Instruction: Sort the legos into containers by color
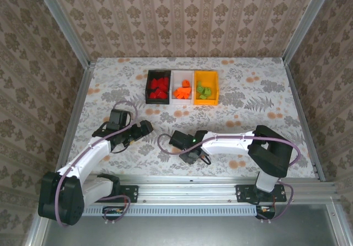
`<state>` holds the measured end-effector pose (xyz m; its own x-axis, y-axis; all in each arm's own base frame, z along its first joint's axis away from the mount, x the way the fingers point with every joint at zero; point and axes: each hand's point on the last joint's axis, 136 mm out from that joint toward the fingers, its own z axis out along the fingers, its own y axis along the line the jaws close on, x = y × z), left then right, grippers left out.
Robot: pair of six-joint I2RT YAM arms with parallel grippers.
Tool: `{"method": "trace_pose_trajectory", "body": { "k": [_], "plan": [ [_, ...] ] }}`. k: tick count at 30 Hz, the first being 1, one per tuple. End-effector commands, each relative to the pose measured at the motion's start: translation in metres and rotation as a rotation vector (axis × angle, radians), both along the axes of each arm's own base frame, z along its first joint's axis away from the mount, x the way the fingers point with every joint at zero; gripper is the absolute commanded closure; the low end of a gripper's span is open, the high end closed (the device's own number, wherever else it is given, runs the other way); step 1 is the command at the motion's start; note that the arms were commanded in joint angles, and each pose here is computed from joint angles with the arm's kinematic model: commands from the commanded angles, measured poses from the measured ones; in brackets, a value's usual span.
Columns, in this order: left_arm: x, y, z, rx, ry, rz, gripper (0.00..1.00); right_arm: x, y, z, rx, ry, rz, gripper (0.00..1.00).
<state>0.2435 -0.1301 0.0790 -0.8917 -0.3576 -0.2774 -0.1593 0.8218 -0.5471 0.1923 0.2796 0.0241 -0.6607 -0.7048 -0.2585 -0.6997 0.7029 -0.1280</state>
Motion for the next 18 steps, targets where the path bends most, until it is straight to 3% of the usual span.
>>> {"method": "trace_pose_trajectory", "body": {
  "k": [1,11,14,18],
  "plan": [
    [-0.001,0.0,-0.001,-0.011,0.001,0.0,0.0,0.006,0.003,0.004,-0.002,-0.041,-0.004,0.73],
    [0.001,-0.002,0.0,-0.023,0.0,-0.004,0.0,0.049,0.024,0.063,0.135,-0.225,-0.032,0.82],
    [0.002,-0.005,0.003,-0.039,-0.006,-0.005,0.0,0.091,0.013,0.09,0.167,-0.299,-0.095,0.82],
    [0.002,-0.025,0.005,-0.074,-0.015,-0.045,0.0,0.175,-0.023,0.119,0.221,-0.38,-0.287,0.81]
  ]
}}
